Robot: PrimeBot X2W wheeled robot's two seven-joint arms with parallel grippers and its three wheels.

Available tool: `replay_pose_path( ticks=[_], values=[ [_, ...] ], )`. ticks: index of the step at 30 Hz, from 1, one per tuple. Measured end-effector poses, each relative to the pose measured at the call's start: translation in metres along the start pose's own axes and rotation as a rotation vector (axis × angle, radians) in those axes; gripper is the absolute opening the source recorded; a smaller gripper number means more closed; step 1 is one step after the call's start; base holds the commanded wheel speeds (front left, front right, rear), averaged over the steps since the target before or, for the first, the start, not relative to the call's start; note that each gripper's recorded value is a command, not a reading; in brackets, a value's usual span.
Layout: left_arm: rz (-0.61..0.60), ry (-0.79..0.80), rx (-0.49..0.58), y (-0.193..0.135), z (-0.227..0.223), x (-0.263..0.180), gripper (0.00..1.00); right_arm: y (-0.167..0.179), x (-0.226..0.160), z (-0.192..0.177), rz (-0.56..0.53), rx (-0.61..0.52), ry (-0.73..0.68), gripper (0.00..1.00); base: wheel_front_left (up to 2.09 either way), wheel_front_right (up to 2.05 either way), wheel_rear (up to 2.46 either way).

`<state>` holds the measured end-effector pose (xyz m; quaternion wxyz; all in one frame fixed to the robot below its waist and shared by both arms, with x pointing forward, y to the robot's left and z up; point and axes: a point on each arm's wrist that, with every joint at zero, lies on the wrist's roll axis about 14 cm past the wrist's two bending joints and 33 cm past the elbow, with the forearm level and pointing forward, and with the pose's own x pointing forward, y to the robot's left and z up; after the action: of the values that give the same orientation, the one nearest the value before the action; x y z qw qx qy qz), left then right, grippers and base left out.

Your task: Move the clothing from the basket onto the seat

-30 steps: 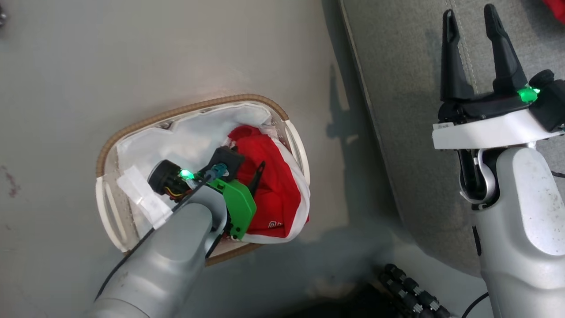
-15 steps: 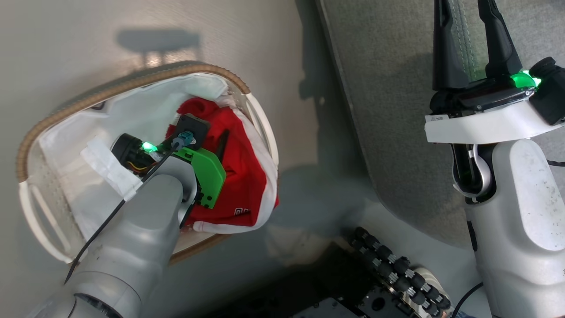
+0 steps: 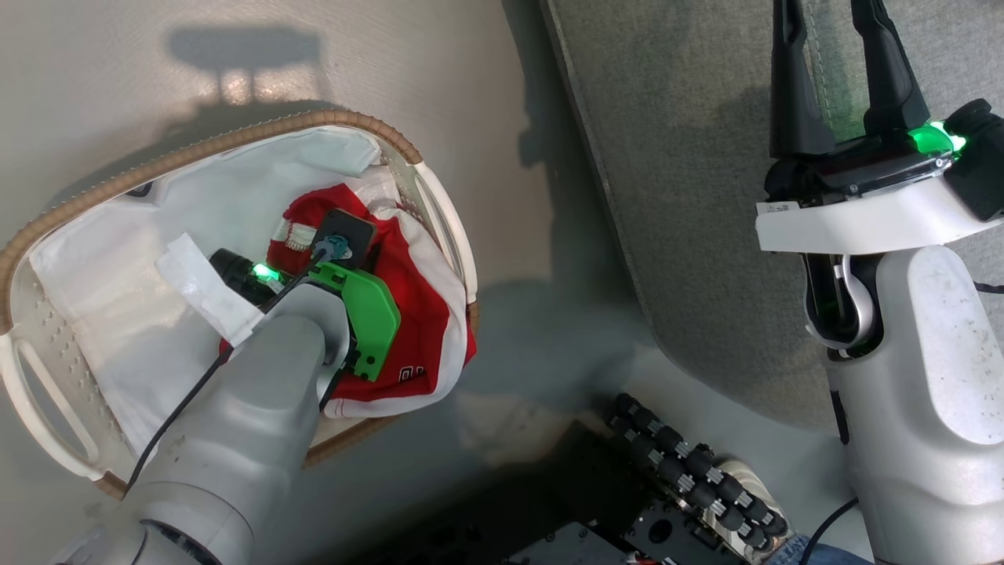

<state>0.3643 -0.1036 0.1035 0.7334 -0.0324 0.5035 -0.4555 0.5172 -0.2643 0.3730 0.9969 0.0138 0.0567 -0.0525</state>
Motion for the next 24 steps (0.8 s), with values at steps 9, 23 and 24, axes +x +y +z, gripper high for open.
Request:
replay_pose_path(
  ticks=[9, 23, 24],
  values=[
    [0.026, -0.058, 0.011, 0.004, 0.016, -0.012, 0.00, 0.005, 0.001, 0.009, 0.013, -0.005, -0.021, 1.00, 0.00, 0.00, 0.00],
    [0.030, -0.294, 0.098, -0.024, 0.088, -0.069, 0.00, 0.024, -0.017, 0.040, 0.052, -0.032, -0.065, 1.00, 0.00, 0.00, 0.00],
    [0.034, -0.314, 0.106, -0.026, 0.095, -0.075, 0.00, 0.026, -0.019, 0.043, 0.056, -0.034, -0.067, 1.00, 0.00, 0.00, 0.00]
  ],
)
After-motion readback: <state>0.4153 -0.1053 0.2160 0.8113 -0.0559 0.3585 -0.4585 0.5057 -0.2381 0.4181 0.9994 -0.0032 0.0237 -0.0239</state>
